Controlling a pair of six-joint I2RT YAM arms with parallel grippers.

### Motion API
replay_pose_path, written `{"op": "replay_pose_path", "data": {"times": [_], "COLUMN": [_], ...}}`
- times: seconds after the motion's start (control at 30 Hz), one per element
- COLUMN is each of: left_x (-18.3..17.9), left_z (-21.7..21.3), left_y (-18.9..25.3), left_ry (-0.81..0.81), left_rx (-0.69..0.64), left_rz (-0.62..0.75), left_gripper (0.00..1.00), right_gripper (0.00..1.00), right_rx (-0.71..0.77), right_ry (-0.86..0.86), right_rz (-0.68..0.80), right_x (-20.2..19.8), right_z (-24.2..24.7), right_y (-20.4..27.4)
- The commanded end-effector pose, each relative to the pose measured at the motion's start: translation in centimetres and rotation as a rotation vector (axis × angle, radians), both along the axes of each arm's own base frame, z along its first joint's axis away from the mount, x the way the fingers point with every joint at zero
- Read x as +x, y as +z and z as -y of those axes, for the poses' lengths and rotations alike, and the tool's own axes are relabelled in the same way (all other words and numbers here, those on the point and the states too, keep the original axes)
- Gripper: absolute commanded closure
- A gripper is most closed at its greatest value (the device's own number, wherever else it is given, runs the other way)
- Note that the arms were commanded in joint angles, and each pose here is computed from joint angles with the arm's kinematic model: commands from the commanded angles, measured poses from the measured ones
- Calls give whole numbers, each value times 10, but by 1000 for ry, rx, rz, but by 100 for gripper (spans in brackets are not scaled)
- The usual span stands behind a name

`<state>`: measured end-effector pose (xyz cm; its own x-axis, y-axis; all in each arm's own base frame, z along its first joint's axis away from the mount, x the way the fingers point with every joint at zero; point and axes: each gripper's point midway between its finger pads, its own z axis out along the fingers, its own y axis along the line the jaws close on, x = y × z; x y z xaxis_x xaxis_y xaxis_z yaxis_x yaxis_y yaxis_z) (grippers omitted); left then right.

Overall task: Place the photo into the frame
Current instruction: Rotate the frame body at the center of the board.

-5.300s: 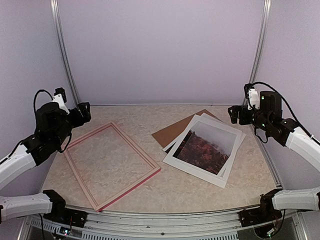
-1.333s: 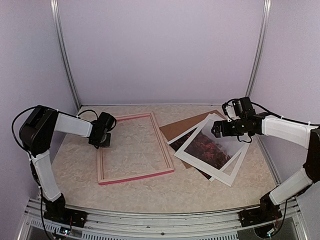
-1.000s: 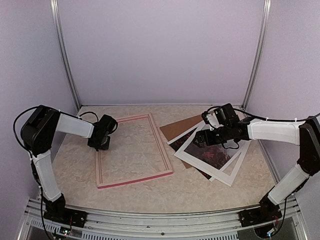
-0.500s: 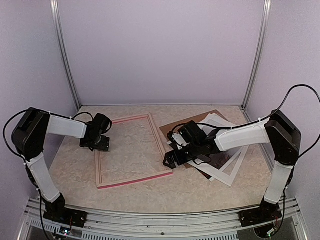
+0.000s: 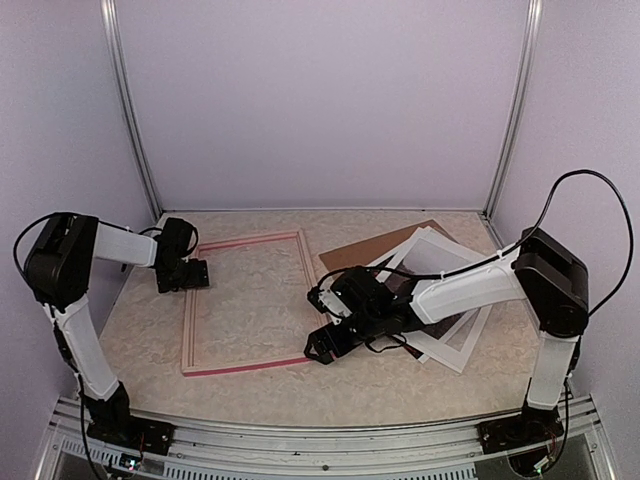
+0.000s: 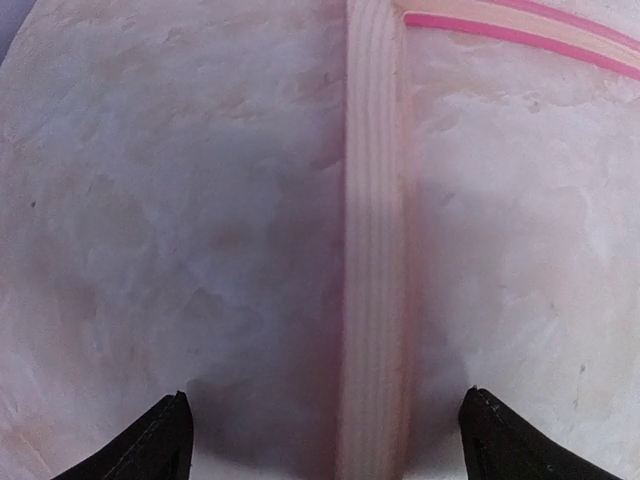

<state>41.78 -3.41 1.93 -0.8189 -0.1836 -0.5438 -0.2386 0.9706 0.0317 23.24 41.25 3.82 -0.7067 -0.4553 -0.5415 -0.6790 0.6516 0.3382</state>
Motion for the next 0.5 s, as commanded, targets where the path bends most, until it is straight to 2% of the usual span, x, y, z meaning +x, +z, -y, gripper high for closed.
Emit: {"op": "replay_pose_path", "data": {"times": [0.0, 0.17, 0.27, 0.4, 0.47], "left_x": [16, 27, 33, 40, 45], "left_z": [13, 29, 41, 30, 22], "left_y": [-11, -6, 2, 14, 29], "left_ry": [-27, -94, -134, -84, -44], "left_rx": [-54, -115, -167, -127, -93], "left_rz": [-10, 10, 34, 79, 125], "left_gripper": [11, 21, 24, 16, 9], "right_gripper": [11, 11, 9, 7, 6], "right_rx": [51, 77, 37, -118, -147], "right_ry": [85, 170, 108, -110, -217], "right_rz": [-14, 7, 48, 137, 168], "right_x": [-31, -54, -46, -6, 14], "right_z": [-20, -31, -16, 35, 66], "right_y": [3, 11, 15, 19, 30]}}
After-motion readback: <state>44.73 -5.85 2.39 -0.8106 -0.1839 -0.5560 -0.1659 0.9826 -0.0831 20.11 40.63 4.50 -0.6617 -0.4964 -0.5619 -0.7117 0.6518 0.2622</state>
